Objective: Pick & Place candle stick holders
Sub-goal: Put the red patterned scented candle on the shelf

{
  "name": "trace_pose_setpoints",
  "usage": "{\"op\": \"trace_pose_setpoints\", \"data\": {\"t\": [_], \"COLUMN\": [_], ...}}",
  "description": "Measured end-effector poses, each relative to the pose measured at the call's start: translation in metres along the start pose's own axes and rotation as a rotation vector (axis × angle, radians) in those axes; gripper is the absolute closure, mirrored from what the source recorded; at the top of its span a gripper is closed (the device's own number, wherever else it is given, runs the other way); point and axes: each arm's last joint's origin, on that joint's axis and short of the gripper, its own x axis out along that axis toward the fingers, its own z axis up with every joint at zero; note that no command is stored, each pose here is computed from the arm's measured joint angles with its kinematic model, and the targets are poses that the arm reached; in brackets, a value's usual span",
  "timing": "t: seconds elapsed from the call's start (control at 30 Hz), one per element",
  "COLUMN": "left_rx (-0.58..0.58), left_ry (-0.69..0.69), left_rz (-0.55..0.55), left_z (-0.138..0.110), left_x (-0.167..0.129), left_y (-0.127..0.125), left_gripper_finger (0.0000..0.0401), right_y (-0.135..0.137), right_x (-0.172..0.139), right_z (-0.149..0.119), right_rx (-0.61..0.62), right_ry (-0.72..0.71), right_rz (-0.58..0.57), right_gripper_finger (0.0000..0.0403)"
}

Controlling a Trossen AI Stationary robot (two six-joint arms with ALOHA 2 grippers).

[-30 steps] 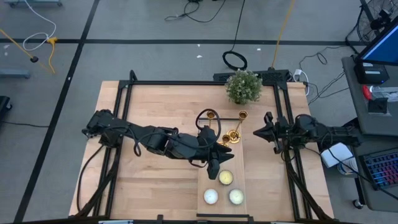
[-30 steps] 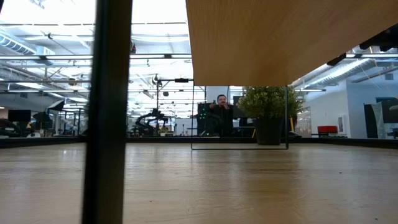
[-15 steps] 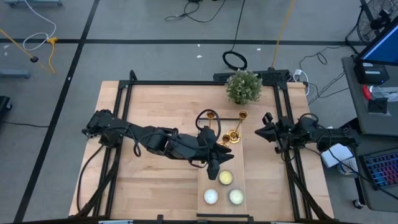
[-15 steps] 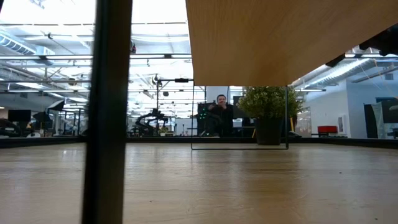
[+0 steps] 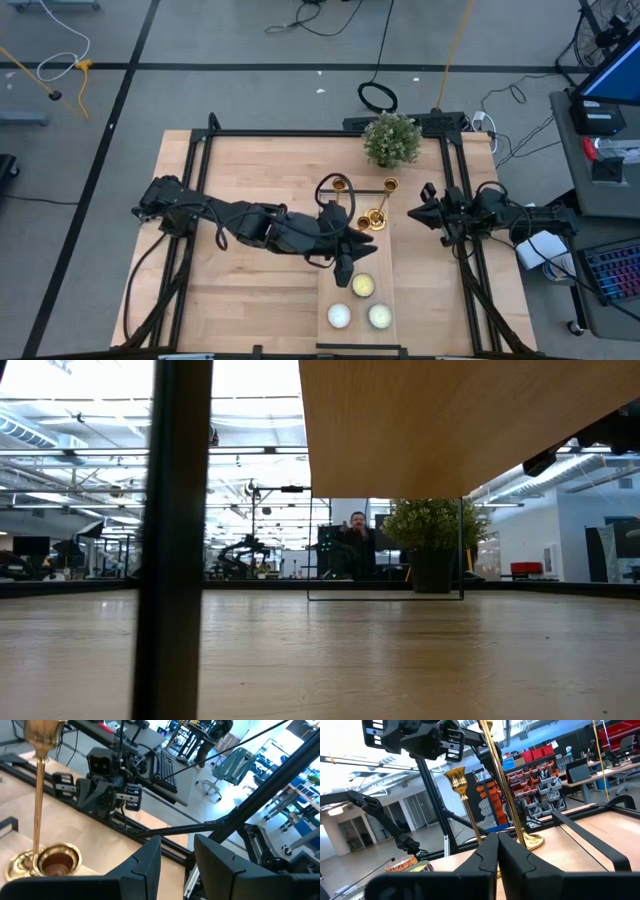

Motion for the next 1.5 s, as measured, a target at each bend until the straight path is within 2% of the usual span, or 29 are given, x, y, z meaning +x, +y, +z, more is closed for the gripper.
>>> {"op": "trace_pose_setpoints", "data": {"t": [0.2, 0.27, 0.37, 0.43, 0.67, 1.03, 1.23, 1.5], "left_rx": [0.064, 0.079, 0.129, 0.164, 0.2, 0.305, 0.303, 0.27], "left_ry": [-0.026, -0.046, -0.06, -0.058, -0.09, -0.099, -0.102, -0.1], "left_rz": [-0.018, -0.031, -0.055, -0.066, -0.071, -0.021, -0.028, -0.036], "left_z": [0.007, 0.013, 0.021, 0.025, 0.027, -0.012, -0.031, -0.039], "left_x": [-0.006, -0.013, -0.024, -0.035, -0.062, -0.114, -0.138, -0.148], "left_y": [-0.002, -0.004, -0.008, -0.011, -0.027, -0.077, -0.099, -0.106], "left_gripper_finger": [0.029, 0.0315, 0.0376, 0.0392, 0.0398, 0.0399, 0.04, 0.04], "right_y": [0.0, 0.0, 0.0, 0.0, 0.0, 0.0, 0.0, 0.0], "right_x": [0.0, 0.0, 0.0, 0.0, 0.001, 0.001, 0.001, 0.001], "right_z": [0.0, 0.0, 0.0, 0.0, 0.0, 0.0, 0.0, 0.0], "right_rx": [0.002, 0.002, 0.002, 0.002, 0.001, 0.001, 0.001, 0.001], "right_ry": [0.0, 0.0, 0.0, 0.0, -0.006, -0.004, -0.003, -0.003], "right_rz": [0.0, 0.0, 0.0, 0.0, 0.002, 0.001, 0.001, 0.001], "right_gripper_finger": [0.0393, 0.0392, 0.0392, 0.0393, 0.0395, 0.0395, 0.0399, 0.0399]}}
